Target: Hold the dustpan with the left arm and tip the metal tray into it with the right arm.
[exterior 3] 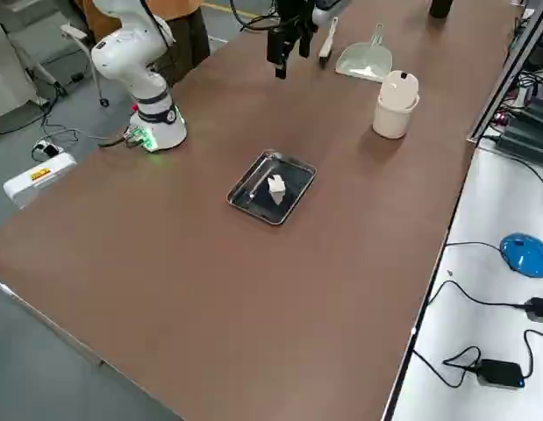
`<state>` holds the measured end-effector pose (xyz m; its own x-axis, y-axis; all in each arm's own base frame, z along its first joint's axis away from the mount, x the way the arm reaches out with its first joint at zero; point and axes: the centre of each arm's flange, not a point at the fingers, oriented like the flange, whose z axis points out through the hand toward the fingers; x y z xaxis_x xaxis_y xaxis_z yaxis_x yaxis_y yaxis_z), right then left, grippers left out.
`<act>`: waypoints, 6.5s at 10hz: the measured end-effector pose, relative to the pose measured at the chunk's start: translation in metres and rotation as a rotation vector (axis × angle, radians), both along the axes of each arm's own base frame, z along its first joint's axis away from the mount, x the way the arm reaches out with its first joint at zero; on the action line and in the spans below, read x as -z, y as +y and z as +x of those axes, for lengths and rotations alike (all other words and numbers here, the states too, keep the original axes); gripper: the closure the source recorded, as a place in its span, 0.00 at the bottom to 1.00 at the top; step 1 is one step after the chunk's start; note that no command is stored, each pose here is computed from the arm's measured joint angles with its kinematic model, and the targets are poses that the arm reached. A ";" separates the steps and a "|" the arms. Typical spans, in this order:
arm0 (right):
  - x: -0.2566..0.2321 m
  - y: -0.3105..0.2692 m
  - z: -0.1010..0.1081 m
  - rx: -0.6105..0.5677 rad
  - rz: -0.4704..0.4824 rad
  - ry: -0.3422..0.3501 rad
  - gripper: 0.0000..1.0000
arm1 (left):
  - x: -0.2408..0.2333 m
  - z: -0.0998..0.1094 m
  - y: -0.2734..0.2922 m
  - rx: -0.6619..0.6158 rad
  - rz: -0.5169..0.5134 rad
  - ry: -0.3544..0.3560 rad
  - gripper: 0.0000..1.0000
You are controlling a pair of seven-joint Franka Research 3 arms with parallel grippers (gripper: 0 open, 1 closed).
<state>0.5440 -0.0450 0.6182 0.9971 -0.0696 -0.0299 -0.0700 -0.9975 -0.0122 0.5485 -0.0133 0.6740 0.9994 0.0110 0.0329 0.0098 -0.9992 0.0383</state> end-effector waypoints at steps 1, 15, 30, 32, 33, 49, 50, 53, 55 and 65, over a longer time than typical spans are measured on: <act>0.000 0.000 0.000 0.000 0.000 0.000 0.00 | 0.000 0.000 0.000 0.000 0.000 0.000 0.02; 0.076 -0.056 -0.001 0.050 0.004 0.023 0.00 | 0.066 0.019 -0.055 0.602 -0.009 0.071 0.03; 0.355 -0.162 -0.069 -0.093 0.123 0.000 0.00 | 0.409 -0.097 -0.176 1.391 0.271 0.113 0.15; 0.385 -0.164 -0.070 -0.086 0.162 -0.018 0.00 | 0.414 -0.101 -0.173 1.427 0.264 0.131 0.16; 0.400 -0.165 -0.070 -0.086 0.171 -0.030 0.00 | 0.418 -0.101 -0.170 1.438 0.260 0.142 0.16; 0.445 -0.149 -0.065 -0.040 0.181 -0.055 0.94 | 0.439 -0.092 -0.169 1.481 0.253 0.161 0.55; 0.445 -0.149 -0.065 -0.037 0.183 -0.056 0.95 | 0.438 -0.090 -0.169 1.479 0.255 0.156 0.59; 0.445 -0.148 -0.063 -0.041 0.184 -0.057 0.95 | 0.431 -0.083 -0.171 1.476 0.263 0.138 0.67; 0.442 -0.144 -0.058 -0.052 0.211 -0.044 0.95 | 0.429 -0.080 -0.171 1.476 0.266 0.131 0.67; 0.323 -0.130 0.010 -0.034 0.329 0.049 0.95 | 0.334 -0.106 -0.318 1.624 0.332 0.078 0.67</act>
<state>0.5538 -0.1752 0.2951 0.9956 -0.0152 -0.0927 -0.0452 -0.9424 -0.3315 0.4427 -0.3313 0.3404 -0.0396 -0.9731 -0.2268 -0.9911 0.0672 -0.1152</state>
